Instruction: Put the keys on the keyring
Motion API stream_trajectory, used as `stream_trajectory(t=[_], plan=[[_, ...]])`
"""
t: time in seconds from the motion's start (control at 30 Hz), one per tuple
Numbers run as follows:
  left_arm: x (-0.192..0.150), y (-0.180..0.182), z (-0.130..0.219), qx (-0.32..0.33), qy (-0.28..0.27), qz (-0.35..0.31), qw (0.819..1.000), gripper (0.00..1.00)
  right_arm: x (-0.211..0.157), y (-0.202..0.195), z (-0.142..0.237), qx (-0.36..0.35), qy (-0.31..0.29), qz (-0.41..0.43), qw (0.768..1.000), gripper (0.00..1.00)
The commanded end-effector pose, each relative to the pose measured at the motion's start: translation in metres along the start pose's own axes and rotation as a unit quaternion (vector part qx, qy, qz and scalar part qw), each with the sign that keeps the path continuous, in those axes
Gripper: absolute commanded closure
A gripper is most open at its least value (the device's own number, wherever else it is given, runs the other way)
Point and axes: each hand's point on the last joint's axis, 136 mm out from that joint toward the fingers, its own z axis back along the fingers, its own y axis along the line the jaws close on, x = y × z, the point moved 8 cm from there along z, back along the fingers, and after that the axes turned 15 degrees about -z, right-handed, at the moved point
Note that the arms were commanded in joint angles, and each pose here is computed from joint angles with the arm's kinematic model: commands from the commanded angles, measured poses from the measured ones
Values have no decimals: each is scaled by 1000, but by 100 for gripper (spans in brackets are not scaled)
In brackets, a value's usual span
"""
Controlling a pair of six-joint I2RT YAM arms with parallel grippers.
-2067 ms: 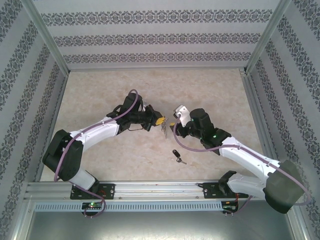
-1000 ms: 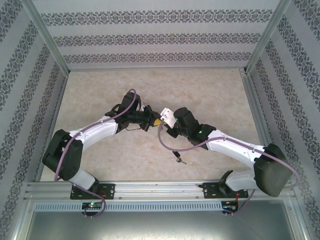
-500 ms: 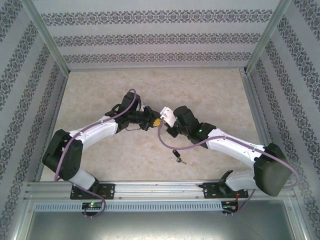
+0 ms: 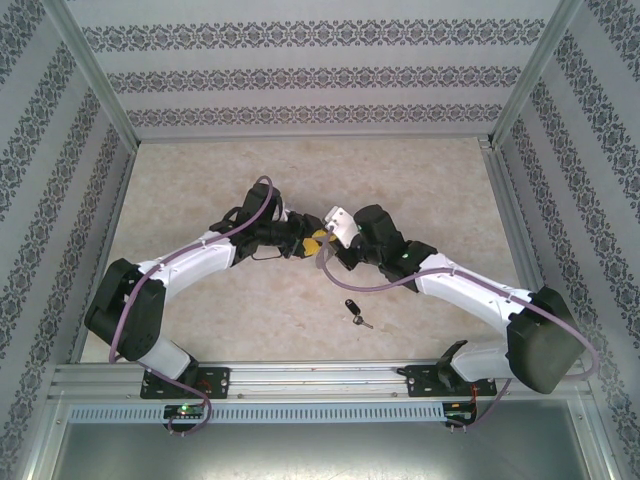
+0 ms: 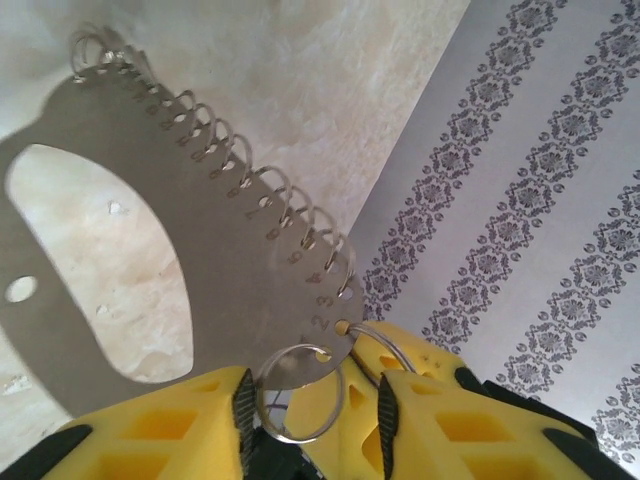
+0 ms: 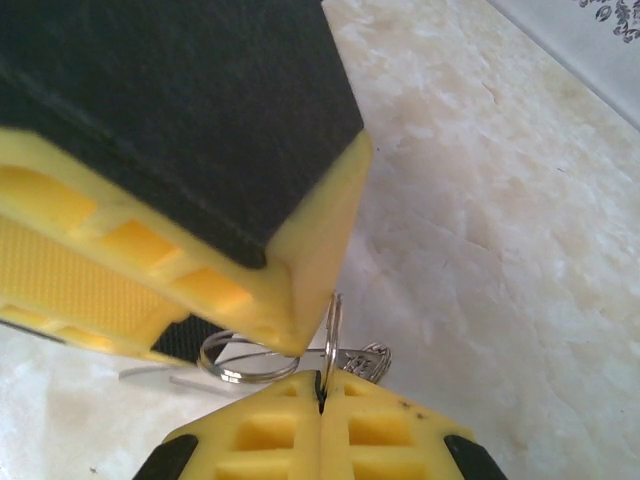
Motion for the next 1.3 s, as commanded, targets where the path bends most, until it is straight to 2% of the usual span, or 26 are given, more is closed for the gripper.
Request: stream_trajectory(t=[0.0,0.33,0.43,0.57,0.7,1.0,1.13,1.27], plan=[[11,-20,16,-18,-41,-48,998,57,14,2,1,23,-22,-14,999,100],[25,-17,44,10,-127,-139,982,52,11,-8,-7,27,-18,-37,999,100],[25,-17,50,31,-138,-206,968,52,11,-11,-8,30,-17,-45,998,100],[24,-20,55,76,-125,-297,944,52,14,-16,-8,40,-17,-58,997,100],[25,-15,63,129,-135,-344,920,52,17,-21,-7,69,-19,-82,994,100],[26,-34,54,52,-127,-416,899,51,25,-26,-6,150,-20,-124,981,100],[25,-42,51,3,-129,-431,893,44,29,-27,-1,178,-33,-141,973,100],[25,-54,53,-30,-132,-456,880,40,36,-32,7,203,-50,-158,965,100]])
